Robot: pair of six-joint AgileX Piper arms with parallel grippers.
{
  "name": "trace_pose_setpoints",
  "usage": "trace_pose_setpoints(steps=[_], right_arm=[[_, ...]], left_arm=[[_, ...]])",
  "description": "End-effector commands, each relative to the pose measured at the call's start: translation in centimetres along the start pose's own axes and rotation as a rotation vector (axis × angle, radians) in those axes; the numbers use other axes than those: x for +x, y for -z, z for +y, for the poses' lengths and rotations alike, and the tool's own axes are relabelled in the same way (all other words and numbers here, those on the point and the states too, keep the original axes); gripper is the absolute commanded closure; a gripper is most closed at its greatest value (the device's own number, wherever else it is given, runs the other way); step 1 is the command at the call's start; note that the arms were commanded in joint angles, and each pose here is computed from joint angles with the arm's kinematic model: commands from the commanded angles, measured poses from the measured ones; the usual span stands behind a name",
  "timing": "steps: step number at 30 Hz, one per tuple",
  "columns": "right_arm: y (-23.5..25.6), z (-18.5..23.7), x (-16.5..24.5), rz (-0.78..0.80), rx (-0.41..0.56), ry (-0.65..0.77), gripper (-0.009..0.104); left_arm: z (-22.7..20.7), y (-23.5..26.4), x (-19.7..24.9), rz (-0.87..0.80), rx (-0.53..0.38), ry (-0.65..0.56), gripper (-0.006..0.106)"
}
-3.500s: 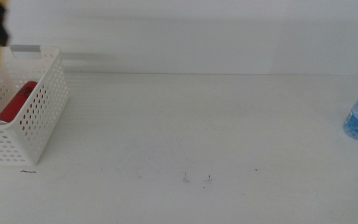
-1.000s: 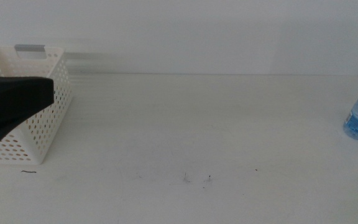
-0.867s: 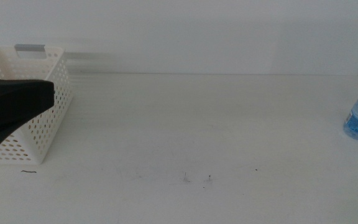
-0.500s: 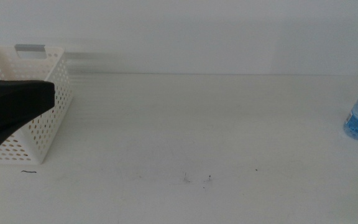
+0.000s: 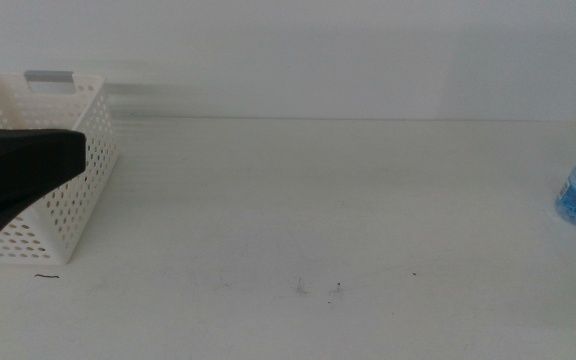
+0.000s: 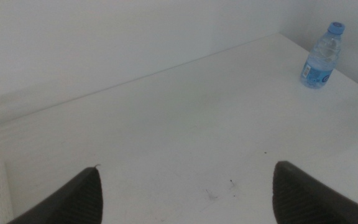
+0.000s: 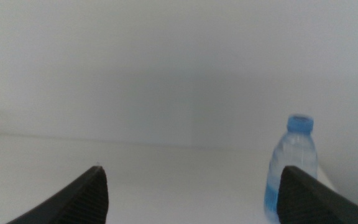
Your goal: Use arms to grab the bottles and put them into the dustbin to the left of the table.
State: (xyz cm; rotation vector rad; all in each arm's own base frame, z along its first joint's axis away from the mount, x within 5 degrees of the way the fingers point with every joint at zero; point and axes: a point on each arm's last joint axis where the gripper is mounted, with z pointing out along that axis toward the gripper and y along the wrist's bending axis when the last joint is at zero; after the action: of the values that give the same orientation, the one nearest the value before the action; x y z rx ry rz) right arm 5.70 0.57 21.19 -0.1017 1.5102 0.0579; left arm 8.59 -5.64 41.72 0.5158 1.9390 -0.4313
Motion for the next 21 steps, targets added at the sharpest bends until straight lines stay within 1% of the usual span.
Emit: trace_pose_setpoints(steps=[1,5,7,9,12,13,16,21], right_arm=[[-0.6,0.0,0.6,0.076,0.008,-0.022,0.009],[-2.8,0.5,0.8,0.127,-0.052,0.038,0.009],[-4.0,0.5,1.2,0.184,-0.053,-0.013,0.009],[-5.2,0.3,1.5,0.227,-0.018,-0.096,0.009],[-6.8,-0.5,2.0,0.208,0.073,-0.189,0.009],[-7.3,-0.8,2.3,0.202,0.112,-0.194,0.009],[-8.6,-1.5,3.4,0.219,0.194,-0.152,0.009],[-9.9,-1.8,5.0,0.228,0.228,-0.129,0.009]], left_arm=[[0.0,0.0,0.0,-0.008,-0.001,0.004,0.007],[0.1,0.0,0.0,-0.008,-0.009,-0.003,0.007],[0.1,0.0,0.0,-0.008,-0.008,-0.002,0.007],[0.1,0.0,0.0,-0.008,-0.009,-0.003,0.007],[0.2,0.0,0.0,-0.008,-0.017,-0.01,0.007],[0.2,0.0,0.0,-0.008,-0.017,-0.01,0.007],[0.1,0.0,0.0,-0.008,-0.017,-0.021,0.007],[0.1,0.0,0.0,-0.008,-0.017,-0.021,0.007]])
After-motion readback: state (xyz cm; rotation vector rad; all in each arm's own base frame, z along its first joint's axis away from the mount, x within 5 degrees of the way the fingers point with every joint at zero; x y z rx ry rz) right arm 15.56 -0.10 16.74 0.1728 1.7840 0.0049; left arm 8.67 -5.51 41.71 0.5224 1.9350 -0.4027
